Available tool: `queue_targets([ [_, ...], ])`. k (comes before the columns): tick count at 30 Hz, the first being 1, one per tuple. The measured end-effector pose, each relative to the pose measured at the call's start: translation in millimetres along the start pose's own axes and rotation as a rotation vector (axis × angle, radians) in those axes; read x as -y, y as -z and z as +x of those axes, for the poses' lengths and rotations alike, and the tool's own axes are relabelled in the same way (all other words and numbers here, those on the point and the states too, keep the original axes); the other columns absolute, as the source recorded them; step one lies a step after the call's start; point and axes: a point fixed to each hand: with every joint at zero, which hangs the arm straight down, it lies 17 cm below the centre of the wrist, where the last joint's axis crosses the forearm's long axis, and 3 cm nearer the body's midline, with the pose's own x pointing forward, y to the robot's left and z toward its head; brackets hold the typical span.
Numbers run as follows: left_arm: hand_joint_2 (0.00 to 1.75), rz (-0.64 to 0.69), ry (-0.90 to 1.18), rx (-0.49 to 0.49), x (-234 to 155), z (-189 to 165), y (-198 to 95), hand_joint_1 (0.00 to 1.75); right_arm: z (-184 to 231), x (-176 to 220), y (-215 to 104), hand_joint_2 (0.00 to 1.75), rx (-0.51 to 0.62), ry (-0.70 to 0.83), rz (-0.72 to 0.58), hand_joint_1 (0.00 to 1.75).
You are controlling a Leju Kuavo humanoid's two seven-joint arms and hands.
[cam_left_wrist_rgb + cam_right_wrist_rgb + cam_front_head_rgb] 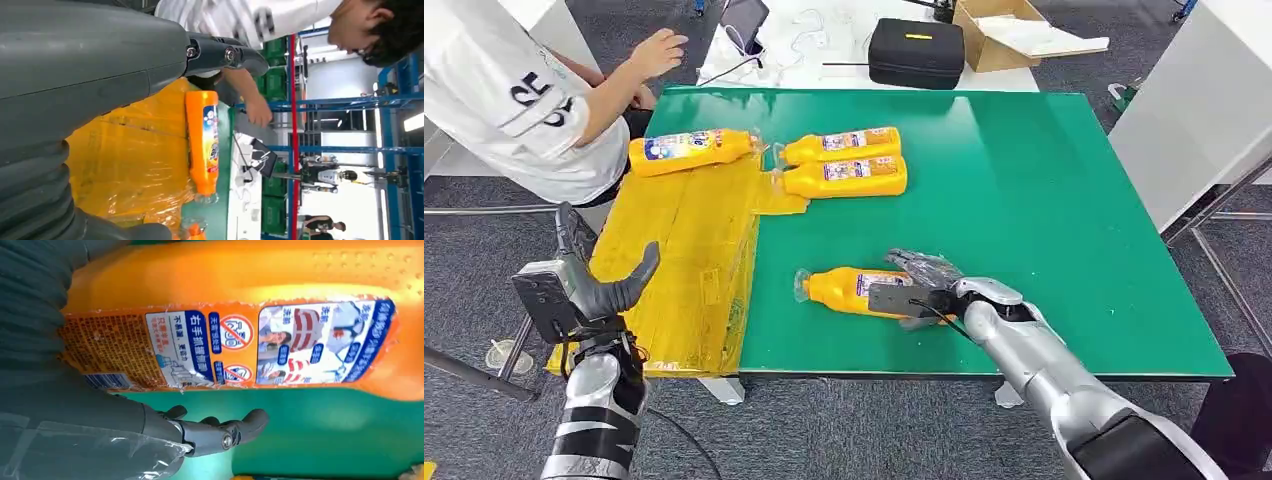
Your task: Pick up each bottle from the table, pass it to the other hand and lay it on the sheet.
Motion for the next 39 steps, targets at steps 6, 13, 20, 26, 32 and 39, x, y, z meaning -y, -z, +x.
queue_targets([
  [6,1.75,-0.015,0.009,-0.016,5.4,-6.3,-1.6,0.00,-0.1,-7.7,3.2,1.75,-0.014,-0.044,0.031,0.23],
  [13,1.75,-0.020,0.011,-0.035,6.7,-13.3,-4.9,0.00,-1.6,-10.9,3.9,1.75,-0.021,-0.057,0.049,1.75],
  [20,1.75,-0.026,0.010,-0.048,8.2,-17.9,-7.3,0.00,3.1,-1.8,5.7,1.75,-0.001,0.019,-0.053,1.75],
  [26,1.75,-0.069,-0.033,-0.073,18.6,-23.5,-16.6,0.00,34.1,12.0,-4.2,1.75,0.094,0.212,-0.303,1.75],
  [32,1.75,-0.128,-0.183,-0.142,36.9,-29.4,-30.0,0.00,68.1,49.6,-34.1,1.75,0.212,0.325,-0.610,1.75],
  [39,1.75,-0.287,-0.550,-0.277,84.9,-17.6,-64.2,0.00,81.8,116.1,-108.8,1.75,0.324,0.464,-1.071,1.75],
])
